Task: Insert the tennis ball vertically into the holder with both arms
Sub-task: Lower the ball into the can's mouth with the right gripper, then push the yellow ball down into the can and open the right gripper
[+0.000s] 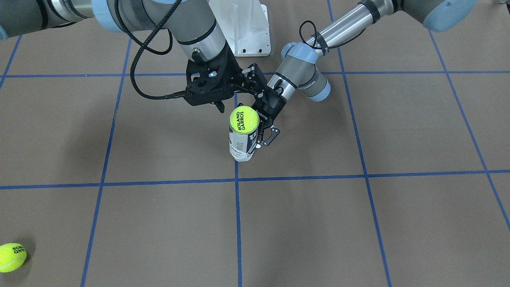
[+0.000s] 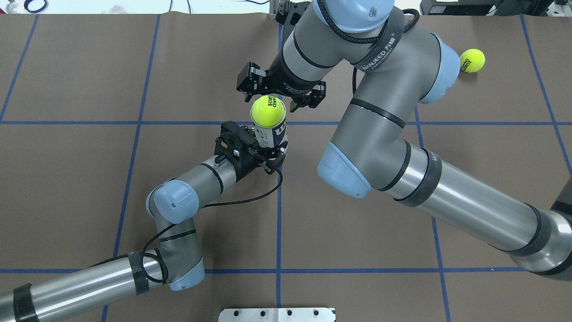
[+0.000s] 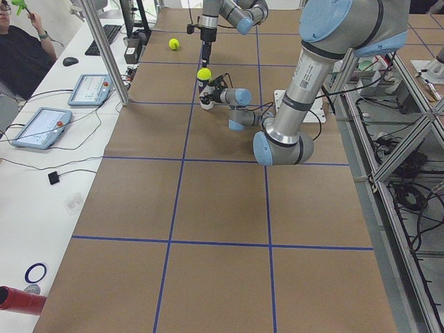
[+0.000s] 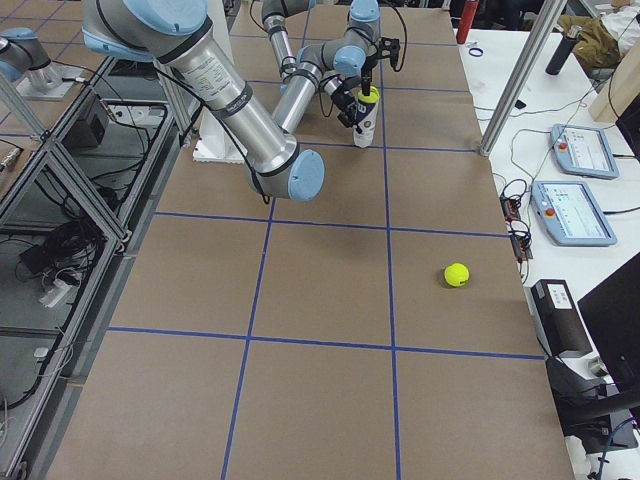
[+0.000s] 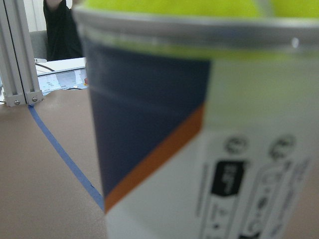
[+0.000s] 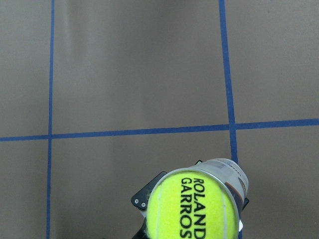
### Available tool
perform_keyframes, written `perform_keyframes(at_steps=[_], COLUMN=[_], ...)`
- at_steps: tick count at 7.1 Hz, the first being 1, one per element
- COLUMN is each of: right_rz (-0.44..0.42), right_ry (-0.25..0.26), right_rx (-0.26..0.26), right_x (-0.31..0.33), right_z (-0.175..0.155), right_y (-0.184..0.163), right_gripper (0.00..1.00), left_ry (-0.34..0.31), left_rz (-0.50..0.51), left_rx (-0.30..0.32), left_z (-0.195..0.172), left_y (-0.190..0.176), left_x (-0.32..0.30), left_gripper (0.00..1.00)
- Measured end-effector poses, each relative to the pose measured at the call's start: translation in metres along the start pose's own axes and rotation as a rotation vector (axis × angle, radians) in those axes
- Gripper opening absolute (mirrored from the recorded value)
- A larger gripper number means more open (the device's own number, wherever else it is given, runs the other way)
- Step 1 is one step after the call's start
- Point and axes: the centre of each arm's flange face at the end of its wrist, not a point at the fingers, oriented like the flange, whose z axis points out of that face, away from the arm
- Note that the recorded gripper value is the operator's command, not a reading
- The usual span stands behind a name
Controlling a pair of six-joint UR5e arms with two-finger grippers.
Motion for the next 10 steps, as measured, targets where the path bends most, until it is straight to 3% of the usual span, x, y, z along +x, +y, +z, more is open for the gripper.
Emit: perform_keyframes(at_steps=[1,2,10], right_rz=[0.0,0.001,-0.023], right_ry=[0.0,-0.001,0.0], right_rx=[0.002,0.006,0.03], right_x=[0.0,0.0,0.004], right_z=[0.0,-0.002,-0.009], right_y=[0.0,-0.002,-0.014], right_gripper=[0.14,0.0,0.0], left_ry=[-0.001,-0.002,-0.004], left_rz=[0.0,0.0,0.003], left_rx=[0.0,0.001,0.0], left_z=[0.0,0.0,0.0], left_y=[0.0,0.0,0.0], left_x=[0.0,-0.001,-0.003], left_gripper=[0.75,0.75,0.75])
